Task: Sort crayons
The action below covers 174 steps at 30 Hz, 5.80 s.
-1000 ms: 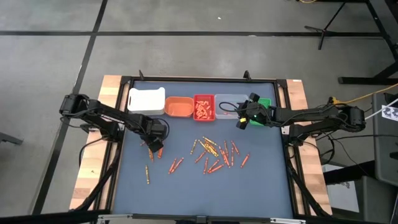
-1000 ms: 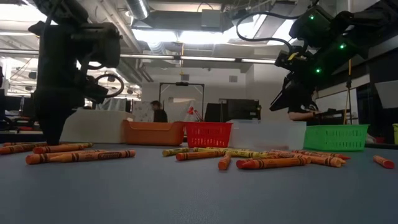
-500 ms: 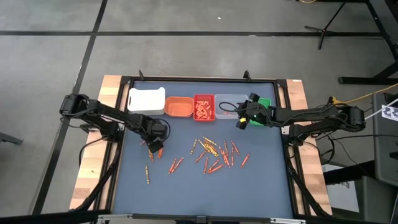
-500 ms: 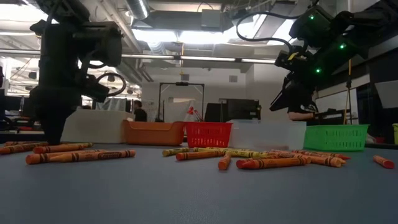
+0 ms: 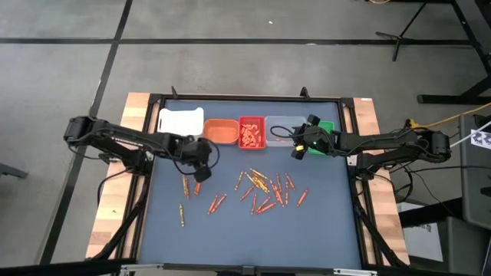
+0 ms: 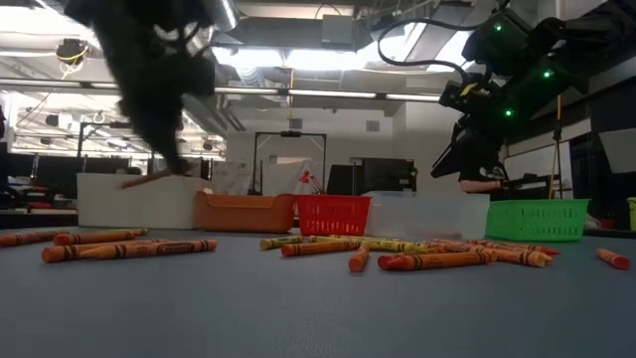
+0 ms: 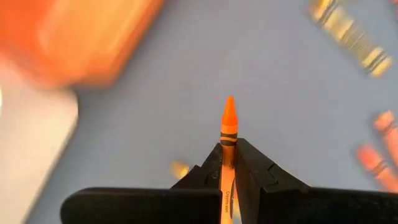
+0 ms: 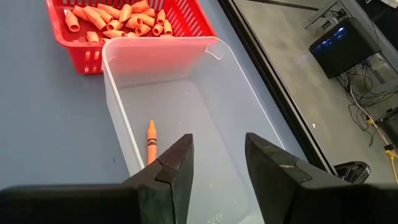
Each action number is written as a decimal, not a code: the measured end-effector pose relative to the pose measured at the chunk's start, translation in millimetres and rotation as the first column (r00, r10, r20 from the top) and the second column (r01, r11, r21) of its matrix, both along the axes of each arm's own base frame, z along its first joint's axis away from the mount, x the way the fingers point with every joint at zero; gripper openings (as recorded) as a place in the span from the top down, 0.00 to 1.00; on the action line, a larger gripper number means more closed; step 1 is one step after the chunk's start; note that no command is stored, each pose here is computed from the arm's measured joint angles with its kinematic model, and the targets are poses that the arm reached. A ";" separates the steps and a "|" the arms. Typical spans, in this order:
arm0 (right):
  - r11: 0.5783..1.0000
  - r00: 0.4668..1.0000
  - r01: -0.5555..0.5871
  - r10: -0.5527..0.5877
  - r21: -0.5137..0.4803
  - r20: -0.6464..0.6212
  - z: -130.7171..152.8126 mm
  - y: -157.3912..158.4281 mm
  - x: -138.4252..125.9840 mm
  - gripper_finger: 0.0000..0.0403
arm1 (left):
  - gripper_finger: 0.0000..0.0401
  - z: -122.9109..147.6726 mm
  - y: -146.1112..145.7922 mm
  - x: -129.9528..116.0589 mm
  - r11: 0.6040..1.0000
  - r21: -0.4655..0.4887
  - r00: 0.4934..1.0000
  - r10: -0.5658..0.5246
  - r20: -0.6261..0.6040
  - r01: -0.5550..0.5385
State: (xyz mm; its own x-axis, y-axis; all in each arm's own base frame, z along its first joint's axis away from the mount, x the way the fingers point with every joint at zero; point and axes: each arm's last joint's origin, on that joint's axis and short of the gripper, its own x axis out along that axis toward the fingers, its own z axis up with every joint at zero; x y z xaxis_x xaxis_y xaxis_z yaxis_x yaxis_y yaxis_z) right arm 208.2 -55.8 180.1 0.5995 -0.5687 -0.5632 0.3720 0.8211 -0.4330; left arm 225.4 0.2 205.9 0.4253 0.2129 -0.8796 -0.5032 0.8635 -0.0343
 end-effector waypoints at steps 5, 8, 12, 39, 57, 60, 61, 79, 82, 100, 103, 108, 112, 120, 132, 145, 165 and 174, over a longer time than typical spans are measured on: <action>1.000 1.000 0.001 -0.001 0.000 0.000 0.0 -0.1 0.0 0.65 | 0.99 12.7 7.0 16.2 0.997 0.061 0.985 -0.063 0.162 0.054; 1.000 1.000 0.000 0.000 0.000 0.000 0.0 0.0 0.0 0.65 | 0.99 18.3 13.4 22.7 0.991 0.118 0.969 -0.090 0.231 0.064; 1.000 1.000 0.000 0.000 0.000 0.000 0.0 0.0 0.0 0.65 | 0.99 23.0 24.6 26.5 0.978 0.201 0.959 -0.104 0.265 0.050; 1.000 1.000 0.000 0.000 0.001 0.000 0.0 0.0 0.0 0.65 | 0.90 24.4 79.7 16.7 0.919 0.394 0.985 -0.074 0.155 0.007; 1.000 1.000 0.001 -0.001 0.001 0.000 0.0 0.0 0.0 0.65 | 0.70 24.3 81.6 16.1 0.920 0.391 0.986 -0.062 0.157 -0.004; 1.000 1.000 0.000 0.000 0.001 0.000 0.0 0.0 0.0 0.65 | 0.69 24.3 81.5 16.2 0.930 0.365 0.983 -0.033 0.181 -0.036; 1.000 1.000 0.000 0.000 0.001 0.000 0.0 0.0 0.0 0.65 | 0.69 24.3 81.4 16.2 0.937 0.346 0.980 -0.014 0.197 -0.057; 1.000 1.000 0.000 0.000 0.001 0.000 0.0 0.0 0.0 0.65 | 0.69 9.6 40.6 11.1 0.965 -0.246 0.979 0.129 0.160 -0.087; 1.000 1.000 0.000 0.000 0.001 0.000 0.0 0.0 0.0 0.65 | 0.69 4.6 31.0 4.2 0.933 -0.316 0.978 0.199 0.054 -0.173; 1.000 1.000 0.001 -0.001 0.001 0.000 0.0 -0.1 0.0 0.65 | 0.69 -28.7 -1.0 -21.6 0.839 -0.209 0.864 0.485 -0.134 -0.503; 1.000 1.000 0.001 -0.001 0.001 0.000 0.0 -0.1 0.0 0.65 | 0.69 -37.4 -2.5 -23.8 0.829 -0.224 0.859 0.498 -0.122 -0.512; 1.000 1.000 0.000 0.000 0.001 0.000 -0.1 0.0 -0.1 0.65 | 0.69 -49.8 -3.0 -25.6 0.829 -0.247 0.864 0.497 -0.083 -0.501; 1.000 1.000 0.000 0.000 0.001 0.000 -0.1 0.0 -0.1 0.65 | 0.69 -54.5 -1.9 -26.9 0.823 -0.235 0.852 0.521 -0.054 -0.518; 1.000 1.000 0.000 0.000 0.001 0.000 -0.1 0.0 -0.1 0.65 | 0.69 -65.5 -1.2 -32.8 0.804 -0.236 0.832 0.552 -0.045 -0.546; 1.000 1.000 0.000 0.000 0.001 0.000 -0.1 0.0 -0.1 0.65 | 0.69 -78.7 -0.9 -36.7 0.802 -0.274 0.831 0.556 0.015 -0.531; 1.000 1.000 0.000 0.000 0.001 0.000 -0.1 -0.1 -0.1 0.65 | 0.75 -79.4 -0.4 -37.6 0.803 -0.256 0.828 0.561 0.018 -0.538; 1.000 1.000 0.000 0.000 0.001 0.000 -0.1 -0.1 -0.1 0.65 | 0.99 -79.7 1.1 -37.9 0.810 -0.216 0.824 0.565 0.042 -0.545; 1.000 1.000 0.000 0.000 0.001 0.000 -0.1 -0.1 -0.1 0.65 | 0.98 -60.4 4.3 -35.6 0.855 -0.213 0.855 0.503 0.127 -0.472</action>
